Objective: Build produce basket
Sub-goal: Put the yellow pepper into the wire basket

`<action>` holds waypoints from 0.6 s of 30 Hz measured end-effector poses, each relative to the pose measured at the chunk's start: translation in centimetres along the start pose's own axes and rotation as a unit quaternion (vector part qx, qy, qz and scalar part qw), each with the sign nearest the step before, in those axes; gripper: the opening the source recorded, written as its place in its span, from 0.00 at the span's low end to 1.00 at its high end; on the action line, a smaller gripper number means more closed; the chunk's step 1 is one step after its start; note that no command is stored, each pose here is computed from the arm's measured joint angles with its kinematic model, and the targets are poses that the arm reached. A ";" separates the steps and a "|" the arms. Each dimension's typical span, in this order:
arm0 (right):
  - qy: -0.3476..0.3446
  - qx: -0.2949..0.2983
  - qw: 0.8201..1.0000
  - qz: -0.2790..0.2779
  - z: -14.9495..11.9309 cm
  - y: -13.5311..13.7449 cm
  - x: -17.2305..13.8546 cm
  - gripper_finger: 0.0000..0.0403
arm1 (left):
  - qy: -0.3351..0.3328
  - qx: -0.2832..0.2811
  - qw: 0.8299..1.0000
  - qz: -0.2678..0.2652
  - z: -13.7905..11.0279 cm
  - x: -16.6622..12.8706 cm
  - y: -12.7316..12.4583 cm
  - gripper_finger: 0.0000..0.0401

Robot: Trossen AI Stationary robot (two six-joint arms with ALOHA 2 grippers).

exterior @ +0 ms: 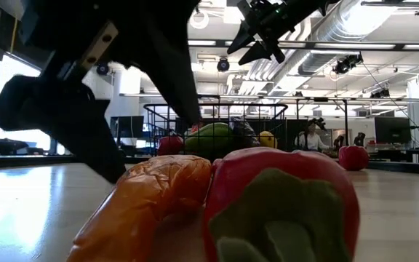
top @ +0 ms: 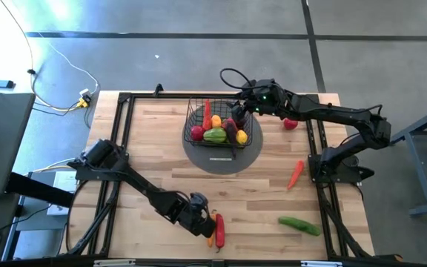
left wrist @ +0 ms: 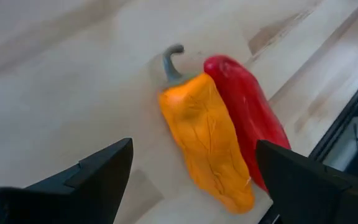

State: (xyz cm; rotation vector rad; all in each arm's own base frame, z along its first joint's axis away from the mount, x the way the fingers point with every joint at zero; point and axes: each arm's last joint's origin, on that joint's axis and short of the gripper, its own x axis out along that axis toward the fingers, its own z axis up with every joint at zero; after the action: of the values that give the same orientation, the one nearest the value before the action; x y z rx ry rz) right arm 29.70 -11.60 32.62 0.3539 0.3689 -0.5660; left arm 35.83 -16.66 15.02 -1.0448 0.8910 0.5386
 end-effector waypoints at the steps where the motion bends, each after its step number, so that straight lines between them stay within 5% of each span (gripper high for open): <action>1: 0.000 0.003 1.000 0.000 0.0 0.0 0.0 0.58 | 0.001 -0.002 1.000 -0.003 -0.1 0.3 0.0 0.82; 18: 0.006 0.010 1.000 -0.003 -0.1 0.0 0.0 0.58 | 0.021 -0.009 0.998 0.051 0.0 1.6 1.2 0.78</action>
State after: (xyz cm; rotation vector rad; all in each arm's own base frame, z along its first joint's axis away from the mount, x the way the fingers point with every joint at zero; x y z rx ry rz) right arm 29.64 -11.59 32.51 0.3758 0.3756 -0.5735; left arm 35.81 -16.23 13.07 -1.0350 0.9821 0.6130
